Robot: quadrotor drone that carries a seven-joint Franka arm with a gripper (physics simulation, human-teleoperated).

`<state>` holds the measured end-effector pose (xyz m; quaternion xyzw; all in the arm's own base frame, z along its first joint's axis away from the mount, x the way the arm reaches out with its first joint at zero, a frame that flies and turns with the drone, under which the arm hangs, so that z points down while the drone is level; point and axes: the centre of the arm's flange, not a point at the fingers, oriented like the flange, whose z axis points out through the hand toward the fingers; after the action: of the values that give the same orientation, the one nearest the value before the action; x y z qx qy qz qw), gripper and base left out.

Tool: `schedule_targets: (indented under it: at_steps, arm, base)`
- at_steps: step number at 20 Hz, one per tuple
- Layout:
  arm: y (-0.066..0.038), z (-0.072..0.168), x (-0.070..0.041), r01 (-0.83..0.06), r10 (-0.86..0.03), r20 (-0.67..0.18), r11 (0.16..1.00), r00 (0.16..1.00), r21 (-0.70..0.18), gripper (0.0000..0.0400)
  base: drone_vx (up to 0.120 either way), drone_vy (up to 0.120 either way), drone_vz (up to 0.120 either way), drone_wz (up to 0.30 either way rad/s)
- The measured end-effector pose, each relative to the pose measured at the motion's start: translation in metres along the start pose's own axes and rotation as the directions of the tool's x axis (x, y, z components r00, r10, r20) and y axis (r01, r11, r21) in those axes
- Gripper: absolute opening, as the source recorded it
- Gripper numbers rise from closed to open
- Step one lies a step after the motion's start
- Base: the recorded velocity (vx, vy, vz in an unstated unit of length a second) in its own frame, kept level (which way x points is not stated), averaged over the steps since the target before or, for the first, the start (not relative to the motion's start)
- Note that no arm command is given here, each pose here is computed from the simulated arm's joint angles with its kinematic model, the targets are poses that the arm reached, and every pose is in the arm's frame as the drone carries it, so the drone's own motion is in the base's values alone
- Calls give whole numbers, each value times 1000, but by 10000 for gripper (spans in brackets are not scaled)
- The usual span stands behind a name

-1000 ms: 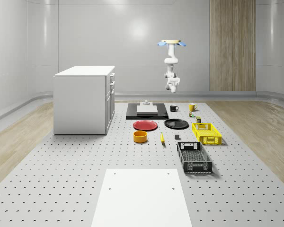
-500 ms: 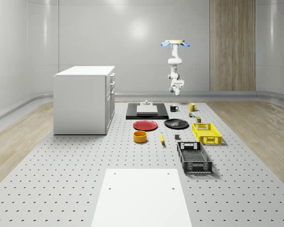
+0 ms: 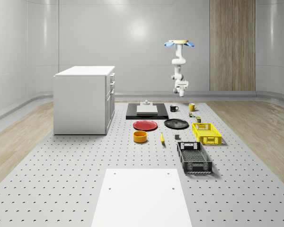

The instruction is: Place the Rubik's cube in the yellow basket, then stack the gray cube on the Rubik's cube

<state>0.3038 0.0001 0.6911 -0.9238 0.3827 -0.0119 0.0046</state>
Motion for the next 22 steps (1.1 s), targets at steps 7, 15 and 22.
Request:
schedule_targets:
  at_steps: [7, 15, 22]
  arm:
    - [0, 0, 0, 0, 0, -5, 1000, 1000, 3, 400]
    - [0, 0, -1, 0, 0, -13, 1000, 1000, 3, 400]
    - [0, 0, -3, 0, 0, -28, 1000, 1000, -5, 400]
  base:
    - [120, 120, 0, 0]
    - [120, 10, 0, 0]
    - [120, 0, 0, 0]
